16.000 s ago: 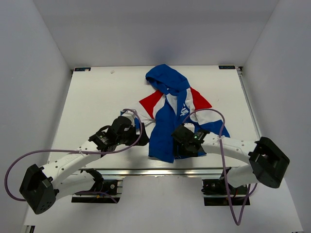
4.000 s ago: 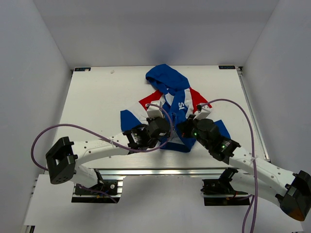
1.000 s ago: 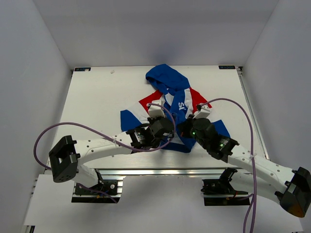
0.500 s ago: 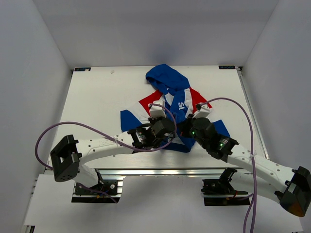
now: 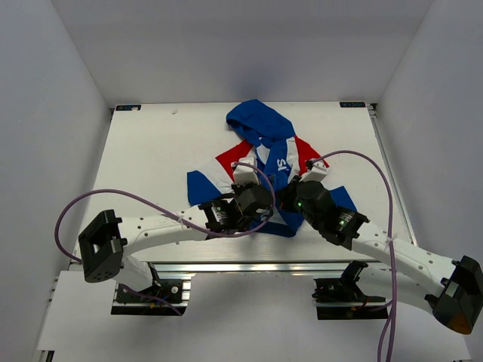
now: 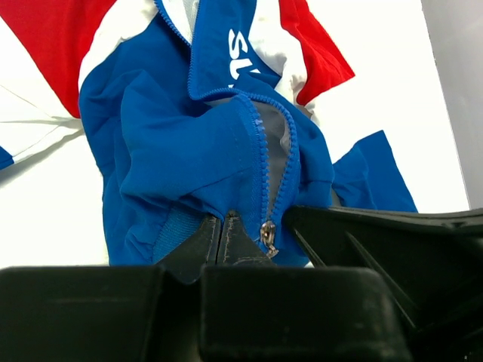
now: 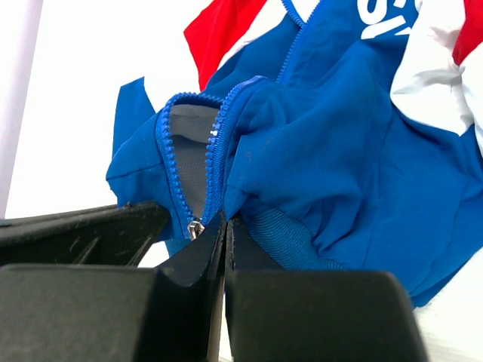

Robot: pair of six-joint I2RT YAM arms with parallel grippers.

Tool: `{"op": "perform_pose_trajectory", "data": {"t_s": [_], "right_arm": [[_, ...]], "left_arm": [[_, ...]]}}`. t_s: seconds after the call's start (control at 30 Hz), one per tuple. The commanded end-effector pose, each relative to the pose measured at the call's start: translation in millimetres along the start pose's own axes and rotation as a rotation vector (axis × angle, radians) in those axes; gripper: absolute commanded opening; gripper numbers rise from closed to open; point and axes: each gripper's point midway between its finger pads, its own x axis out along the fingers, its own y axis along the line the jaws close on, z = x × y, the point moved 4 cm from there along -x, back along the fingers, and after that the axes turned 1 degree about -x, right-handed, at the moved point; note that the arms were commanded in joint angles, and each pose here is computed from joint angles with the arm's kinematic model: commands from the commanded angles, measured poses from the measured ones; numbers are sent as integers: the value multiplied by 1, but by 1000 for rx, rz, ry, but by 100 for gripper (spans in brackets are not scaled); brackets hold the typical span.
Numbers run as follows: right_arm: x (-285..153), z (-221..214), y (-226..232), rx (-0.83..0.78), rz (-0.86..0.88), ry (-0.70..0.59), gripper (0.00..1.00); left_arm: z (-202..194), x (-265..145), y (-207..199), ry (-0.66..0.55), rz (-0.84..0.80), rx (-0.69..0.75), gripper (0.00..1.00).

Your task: Zip up the jacket

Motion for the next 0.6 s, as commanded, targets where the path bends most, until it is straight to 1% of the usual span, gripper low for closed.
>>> {"op": "perform_pose_trajectory", "data": {"t_s": [0.0,0.3,0.4,0.43,0.5,0.53,0.57], "right_arm": [[-3,25,15,64,8,-74,0],[0,26,18,64,14,-74,0],[-1,29,18,54,12,-88,0],[-2,31,20,51,20,-93,0],[-3,31,21,45,32,-93,0],[-2,31,21,40,32,-91,0],[-3,31,21,37,32,-91,0]], "left_arm": [[13,-6,-10,-30,-15,-11,0],[5,-9,-9,10,-30,20,0],[-7,-13,-10,70,-103,57,0],[-8,-18,-19,97,-186,65,0],[-19,-22,-18,135,-269,103,0],[-14,-28,-22,127,-318,84,0],[-16,-31,-22,162,-374,84,0]]}}
